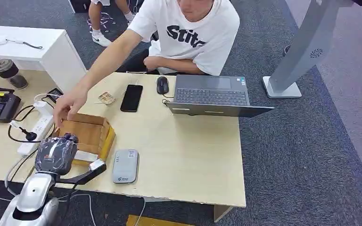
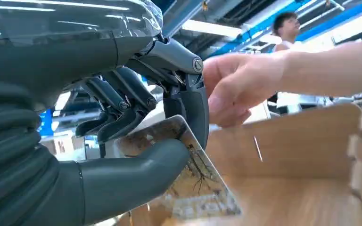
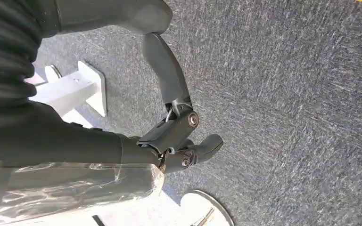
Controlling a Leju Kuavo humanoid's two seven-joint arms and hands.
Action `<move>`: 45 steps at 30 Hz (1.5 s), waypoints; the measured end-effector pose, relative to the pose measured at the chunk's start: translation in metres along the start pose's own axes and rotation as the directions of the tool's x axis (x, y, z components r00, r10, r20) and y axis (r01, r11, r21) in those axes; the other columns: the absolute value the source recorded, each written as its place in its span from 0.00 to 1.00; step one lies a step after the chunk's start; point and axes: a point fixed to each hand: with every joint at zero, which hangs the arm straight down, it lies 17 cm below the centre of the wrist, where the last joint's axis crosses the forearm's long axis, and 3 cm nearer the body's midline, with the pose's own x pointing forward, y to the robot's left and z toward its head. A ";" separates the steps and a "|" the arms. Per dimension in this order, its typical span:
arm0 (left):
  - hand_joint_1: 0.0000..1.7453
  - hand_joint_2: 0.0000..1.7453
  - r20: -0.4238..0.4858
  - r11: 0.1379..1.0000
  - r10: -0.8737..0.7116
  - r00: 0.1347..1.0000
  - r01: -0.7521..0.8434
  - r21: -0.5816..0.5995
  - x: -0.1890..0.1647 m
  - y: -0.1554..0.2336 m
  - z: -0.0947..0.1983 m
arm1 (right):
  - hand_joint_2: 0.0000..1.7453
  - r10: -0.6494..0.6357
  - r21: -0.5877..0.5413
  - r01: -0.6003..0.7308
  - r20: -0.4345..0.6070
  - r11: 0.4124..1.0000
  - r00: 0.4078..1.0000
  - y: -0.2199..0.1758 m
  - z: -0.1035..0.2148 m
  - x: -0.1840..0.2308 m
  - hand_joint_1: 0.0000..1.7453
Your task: Pass the card to the sensor for recognition and then transmit it.
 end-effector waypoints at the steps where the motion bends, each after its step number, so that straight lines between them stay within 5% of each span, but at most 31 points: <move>1: 1.00 1.00 0.002 1.000 -0.006 1.000 0.006 0.006 -0.001 0.002 -0.002 | 1.00 0.000 0.000 0.000 0.000 1.000 1.000 0.000 0.000 0.000 0.00; 26: 1.00 1.00 0.040 0.988 -0.085 0.996 0.079 0.130 -0.011 0.058 -0.043 | 1.00 -0.018 -0.004 0.018 0.007 1.000 1.000 -0.003 -0.001 0.004 0.00; 27: 0.81 1.00 0.036 0.987 -0.085 0.996 0.079 0.137 -0.012 0.062 -0.044 | 1.00 -0.022 -0.004 0.022 0.006 1.000 1.000 -0.003 -0.001 0.004 0.00; 28: 0.81 1.00 0.032 0.987 -0.084 0.996 0.078 0.143 -0.013 0.064 -0.045 | 1.00 -0.025 -0.004 0.026 0.005 1.000 1.000 -0.003 -0.001 0.004 0.00; 29: 0.00 1.00 0.024 0.986 -0.082 0.996 0.077 0.147 -0.014 0.066 -0.046 | 1.00 -0.027 -0.004 0.027 0.005 1.000 1.000 -0.003 -0.001 0.004 0.00; 40: 0.00 1.00 -0.077 0.970 -0.026 0.997 0.043 0.239 -0.023 0.099 -0.050 | 1.00 -0.028 -0.003 0.028 -0.007 1.000 1.000 -0.003 -0.001 0.002 0.00; 45: 0.00 1.00 -0.028 0.914 0.125 0.992 -0.104 0.391 -0.014 0.148 -0.044 | 1.00 -0.033 -0.005 0.033 -0.016 0.999 0.999 -0.002 -0.001 -0.001 0.00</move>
